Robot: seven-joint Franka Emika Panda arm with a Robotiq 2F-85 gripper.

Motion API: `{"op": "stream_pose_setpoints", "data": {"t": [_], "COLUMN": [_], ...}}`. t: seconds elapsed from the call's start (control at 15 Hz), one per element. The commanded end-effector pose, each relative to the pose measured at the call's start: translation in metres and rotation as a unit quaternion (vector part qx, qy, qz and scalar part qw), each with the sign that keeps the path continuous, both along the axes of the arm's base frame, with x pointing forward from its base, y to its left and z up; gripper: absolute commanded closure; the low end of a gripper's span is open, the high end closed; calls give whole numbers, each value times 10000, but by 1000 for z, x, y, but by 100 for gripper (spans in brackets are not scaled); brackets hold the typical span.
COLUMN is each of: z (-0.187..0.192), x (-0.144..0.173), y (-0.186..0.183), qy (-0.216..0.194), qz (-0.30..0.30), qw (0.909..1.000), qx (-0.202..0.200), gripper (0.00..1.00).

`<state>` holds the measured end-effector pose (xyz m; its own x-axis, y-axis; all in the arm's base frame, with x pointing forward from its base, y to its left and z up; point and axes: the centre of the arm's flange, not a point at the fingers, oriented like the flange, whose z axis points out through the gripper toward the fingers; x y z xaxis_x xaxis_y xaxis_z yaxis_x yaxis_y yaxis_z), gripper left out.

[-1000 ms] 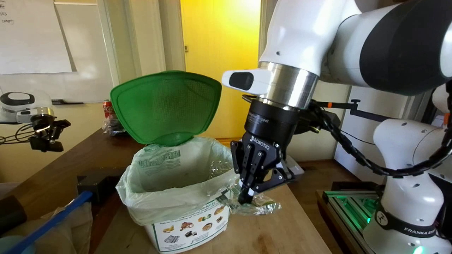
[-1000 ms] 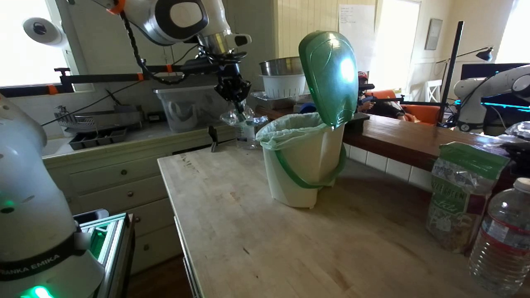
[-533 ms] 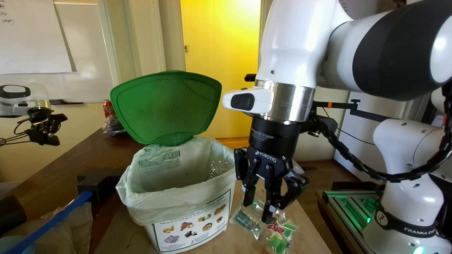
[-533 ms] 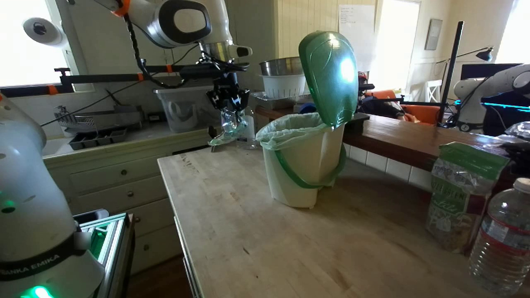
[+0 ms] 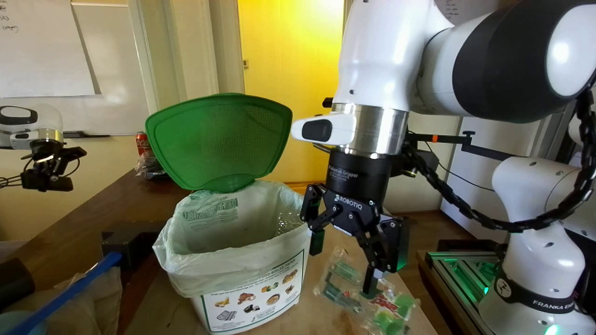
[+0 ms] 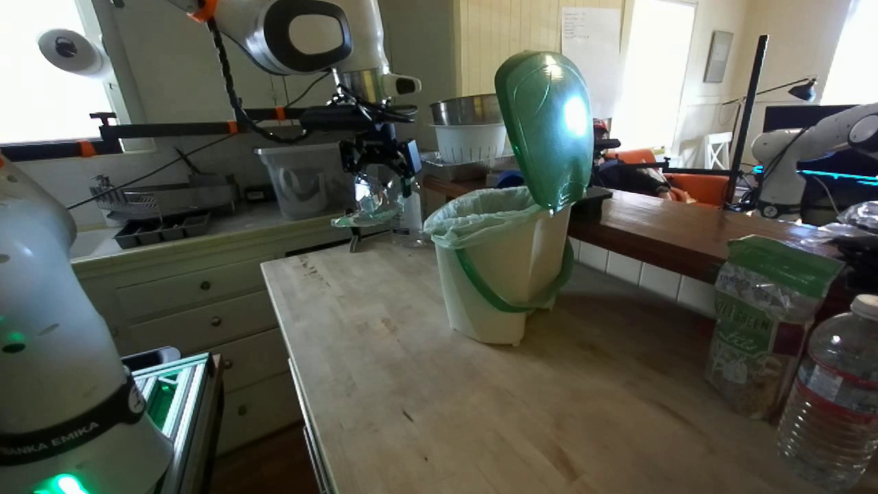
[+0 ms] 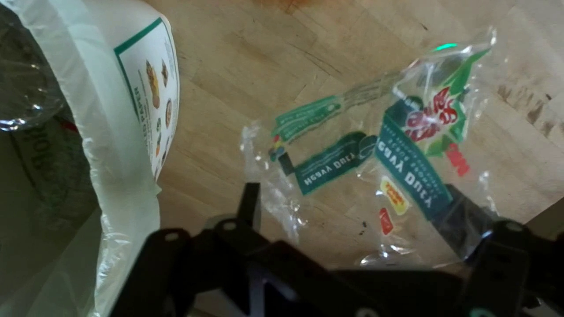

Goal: Remove the clear wrapper from the bin, then place it on the counter

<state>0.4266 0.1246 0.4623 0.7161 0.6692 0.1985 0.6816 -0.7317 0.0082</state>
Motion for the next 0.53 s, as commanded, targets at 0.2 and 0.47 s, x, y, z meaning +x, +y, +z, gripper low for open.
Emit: {"op": "stream_pose_setpoints", "data": {"t": [0.2, 0.47], "z": [-18, -23], "x": [7, 8], "y": [-8, -13], "qy": [308, 268], "qz": [-232, -487], "qw": [9991, 9984], "qx": [-152, -110], "gripper": [0, 0]}}
